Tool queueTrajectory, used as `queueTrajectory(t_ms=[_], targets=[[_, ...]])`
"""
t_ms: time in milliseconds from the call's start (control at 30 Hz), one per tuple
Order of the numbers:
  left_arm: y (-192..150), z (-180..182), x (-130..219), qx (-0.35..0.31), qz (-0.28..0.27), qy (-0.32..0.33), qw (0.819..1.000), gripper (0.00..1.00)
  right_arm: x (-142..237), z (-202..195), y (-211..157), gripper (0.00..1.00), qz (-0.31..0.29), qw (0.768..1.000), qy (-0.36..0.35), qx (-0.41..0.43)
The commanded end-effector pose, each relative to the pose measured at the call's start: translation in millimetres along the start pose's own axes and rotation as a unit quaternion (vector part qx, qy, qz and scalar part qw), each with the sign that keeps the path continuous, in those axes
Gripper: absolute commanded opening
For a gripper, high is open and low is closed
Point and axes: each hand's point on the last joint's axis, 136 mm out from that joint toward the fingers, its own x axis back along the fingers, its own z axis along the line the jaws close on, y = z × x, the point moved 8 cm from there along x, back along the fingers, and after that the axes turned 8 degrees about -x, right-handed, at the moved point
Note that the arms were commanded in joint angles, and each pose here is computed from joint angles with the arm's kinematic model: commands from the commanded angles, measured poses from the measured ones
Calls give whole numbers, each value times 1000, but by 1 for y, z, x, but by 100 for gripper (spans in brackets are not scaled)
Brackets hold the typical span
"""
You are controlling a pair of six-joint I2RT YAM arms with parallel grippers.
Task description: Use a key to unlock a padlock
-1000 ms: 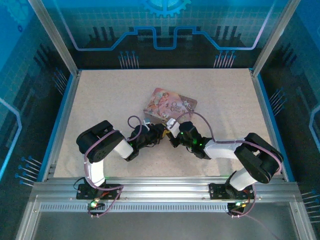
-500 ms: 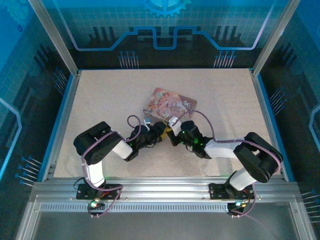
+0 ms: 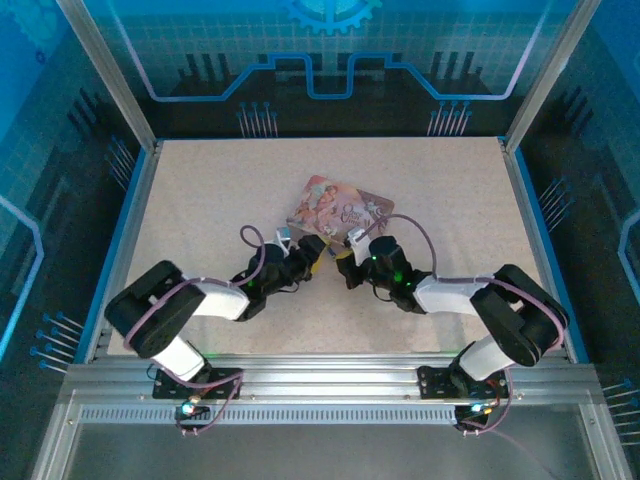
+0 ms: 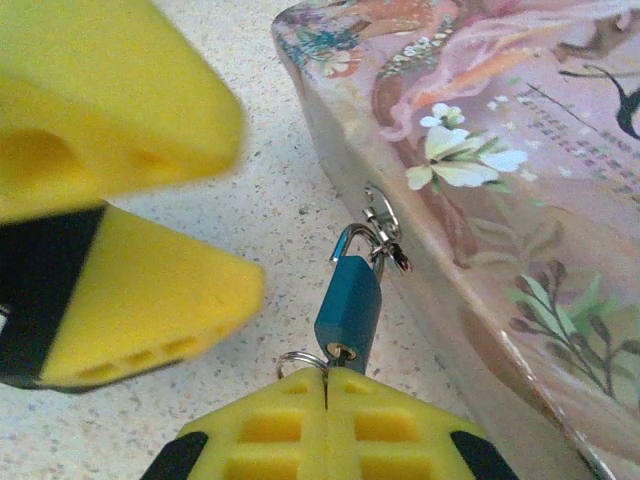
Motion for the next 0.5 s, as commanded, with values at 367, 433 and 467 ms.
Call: queueTrajectory(t_ms=[367, 433, 467], targets=[[21, -20, 51, -157, -50, 105, 981, 73, 9, -4, -13, 0, 12, 960, 20, -280], [23, -23, 55, -167, -56, 109, 978, 74, 9, -7, -15, 0, 1, 948, 17, -316], [23, -23, 57, -172, -56, 112, 977, 74, 10, -8, -16, 0, -4, 944, 14, -331]])
